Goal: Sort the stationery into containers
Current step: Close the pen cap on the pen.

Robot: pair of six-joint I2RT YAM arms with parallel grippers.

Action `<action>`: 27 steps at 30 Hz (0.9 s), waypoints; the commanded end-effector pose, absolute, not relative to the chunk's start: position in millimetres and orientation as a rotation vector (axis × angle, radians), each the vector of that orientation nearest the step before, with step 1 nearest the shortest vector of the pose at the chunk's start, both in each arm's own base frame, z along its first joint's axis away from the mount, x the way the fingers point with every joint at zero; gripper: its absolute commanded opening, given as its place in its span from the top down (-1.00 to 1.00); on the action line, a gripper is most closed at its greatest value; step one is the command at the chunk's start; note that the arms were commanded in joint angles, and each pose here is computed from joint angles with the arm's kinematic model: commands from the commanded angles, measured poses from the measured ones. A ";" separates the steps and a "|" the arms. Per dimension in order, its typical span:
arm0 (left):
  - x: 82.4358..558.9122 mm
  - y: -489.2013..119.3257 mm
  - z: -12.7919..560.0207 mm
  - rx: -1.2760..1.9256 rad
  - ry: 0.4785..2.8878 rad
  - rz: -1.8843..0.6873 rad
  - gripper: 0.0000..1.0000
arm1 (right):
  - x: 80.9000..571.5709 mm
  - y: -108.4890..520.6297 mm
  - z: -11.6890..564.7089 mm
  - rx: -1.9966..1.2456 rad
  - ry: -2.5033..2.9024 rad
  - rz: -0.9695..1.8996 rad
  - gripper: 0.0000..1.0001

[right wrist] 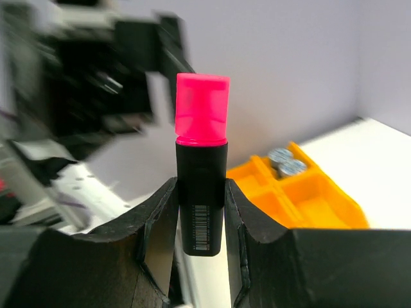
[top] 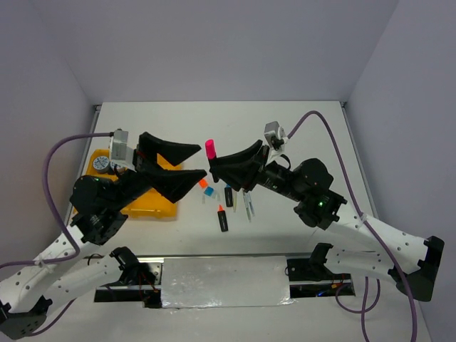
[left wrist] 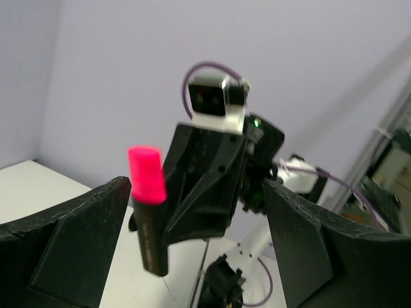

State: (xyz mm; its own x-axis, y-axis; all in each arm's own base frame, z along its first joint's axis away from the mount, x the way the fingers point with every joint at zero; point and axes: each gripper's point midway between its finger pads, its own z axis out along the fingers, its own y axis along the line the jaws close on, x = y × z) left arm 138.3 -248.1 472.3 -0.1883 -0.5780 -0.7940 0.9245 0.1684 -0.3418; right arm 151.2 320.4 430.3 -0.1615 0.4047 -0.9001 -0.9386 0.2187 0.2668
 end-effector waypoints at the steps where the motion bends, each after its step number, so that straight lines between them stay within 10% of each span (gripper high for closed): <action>1: 161.2 -227.5 482.5 0.326 1.143 -1.239 -0.96 | 173.2 308.5 434.4 -0.553 1.218 1.141 1.00; 27: 230.6 -256.2 451.0 0.260 1.557 -1.014 -0.58 | 209.1 318.1 422.2 -0.480 1.401 0.764 1.00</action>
State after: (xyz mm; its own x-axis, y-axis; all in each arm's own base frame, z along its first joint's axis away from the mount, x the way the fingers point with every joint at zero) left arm 229.8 -258.7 434.6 -0.3080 -0.3404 -0.8884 0.6609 0.5951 -0.4572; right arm 208.6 322.7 394.2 -0.0461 0.1504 -0.9875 -0.7288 0.6711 0.1363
